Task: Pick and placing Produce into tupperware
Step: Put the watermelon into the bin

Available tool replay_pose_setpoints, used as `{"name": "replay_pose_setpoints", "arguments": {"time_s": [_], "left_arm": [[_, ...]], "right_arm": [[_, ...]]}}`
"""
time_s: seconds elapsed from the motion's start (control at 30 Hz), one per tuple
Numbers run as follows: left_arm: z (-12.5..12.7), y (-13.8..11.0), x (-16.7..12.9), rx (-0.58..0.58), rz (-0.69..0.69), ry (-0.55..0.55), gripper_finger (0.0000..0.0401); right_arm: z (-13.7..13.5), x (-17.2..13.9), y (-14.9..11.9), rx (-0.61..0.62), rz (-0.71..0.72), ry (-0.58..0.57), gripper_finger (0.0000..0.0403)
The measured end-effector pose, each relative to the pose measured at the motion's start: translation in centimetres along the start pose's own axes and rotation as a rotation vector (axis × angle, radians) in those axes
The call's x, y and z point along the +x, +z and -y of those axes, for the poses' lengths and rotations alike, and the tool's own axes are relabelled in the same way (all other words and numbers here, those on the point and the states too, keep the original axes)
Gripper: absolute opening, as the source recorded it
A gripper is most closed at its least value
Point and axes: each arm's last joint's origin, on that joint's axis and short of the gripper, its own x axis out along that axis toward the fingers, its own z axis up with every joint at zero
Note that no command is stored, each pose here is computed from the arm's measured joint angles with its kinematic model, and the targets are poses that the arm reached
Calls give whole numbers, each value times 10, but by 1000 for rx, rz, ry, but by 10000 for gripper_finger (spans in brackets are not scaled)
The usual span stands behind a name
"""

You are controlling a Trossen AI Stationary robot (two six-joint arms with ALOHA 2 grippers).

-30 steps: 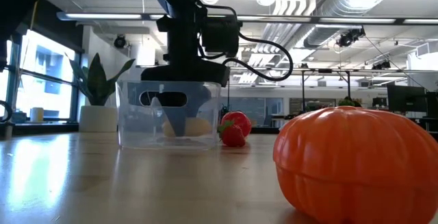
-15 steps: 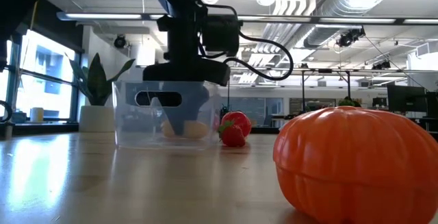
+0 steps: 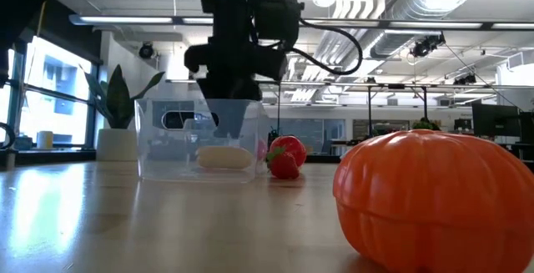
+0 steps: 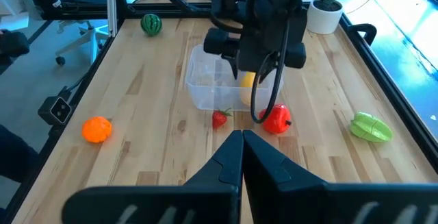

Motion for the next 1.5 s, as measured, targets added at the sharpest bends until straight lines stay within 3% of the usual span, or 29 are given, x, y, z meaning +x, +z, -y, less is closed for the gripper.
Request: {"name": "replay_pose_setpoints", "arguments": {"time_s": [0.4, 0.67, 0.93, 1.23, 1.5], "left_arm": [[10, -17, -57, -48, -270, -37, 232], [39, -24, -95, -30, -156, -10, 232], [88, -45, -131, -42, -54, 31, 232], [167, -102, -143, 109, -34, 12, 232], [198, -175, -131, -109, -53, 53, 232]], "right_arm": [[0, 0, 0, 0, 0, 0, 0], [0, 0, 0, 0, 0, 0, 0], [0, 0, 0, 0, -1, 0, 0], [0, 0, 0, 0, 0, 0, 0], [0, 0, 0, 0, 0, 0, 0]]}}
